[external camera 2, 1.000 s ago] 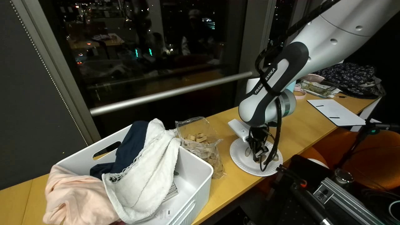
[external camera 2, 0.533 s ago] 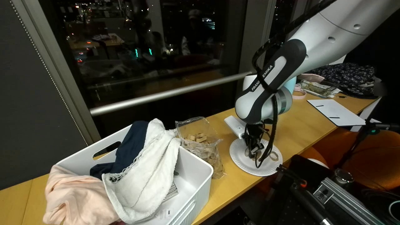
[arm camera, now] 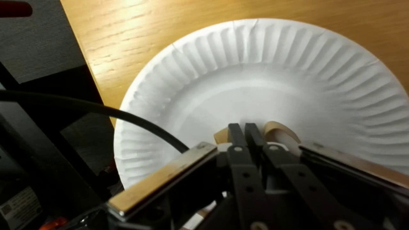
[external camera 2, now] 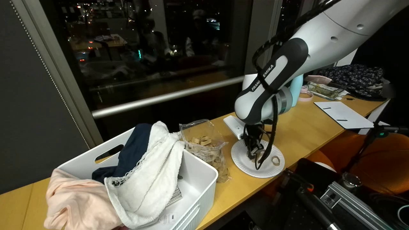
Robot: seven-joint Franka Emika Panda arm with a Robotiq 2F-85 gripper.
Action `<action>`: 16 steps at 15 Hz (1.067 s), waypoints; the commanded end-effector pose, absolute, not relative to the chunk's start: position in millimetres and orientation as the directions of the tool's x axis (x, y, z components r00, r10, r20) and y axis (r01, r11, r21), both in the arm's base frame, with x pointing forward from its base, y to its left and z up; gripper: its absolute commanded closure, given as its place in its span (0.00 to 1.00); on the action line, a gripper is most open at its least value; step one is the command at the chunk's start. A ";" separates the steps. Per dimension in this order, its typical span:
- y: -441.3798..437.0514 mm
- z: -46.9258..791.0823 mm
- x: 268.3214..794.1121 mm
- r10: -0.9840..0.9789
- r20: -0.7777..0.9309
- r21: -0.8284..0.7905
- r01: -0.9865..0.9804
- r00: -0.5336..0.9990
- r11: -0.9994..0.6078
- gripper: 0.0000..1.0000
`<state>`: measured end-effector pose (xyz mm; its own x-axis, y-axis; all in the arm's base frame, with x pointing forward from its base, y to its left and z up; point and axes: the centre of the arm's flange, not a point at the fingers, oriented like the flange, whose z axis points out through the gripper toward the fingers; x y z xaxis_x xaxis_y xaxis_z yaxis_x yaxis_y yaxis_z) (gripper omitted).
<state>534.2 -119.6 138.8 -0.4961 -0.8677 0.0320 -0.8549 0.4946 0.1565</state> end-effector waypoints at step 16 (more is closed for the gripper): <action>-147.3 149.1 514.7 -0.797 0.140 0.006 -0.804 -0.588 0.594 0.00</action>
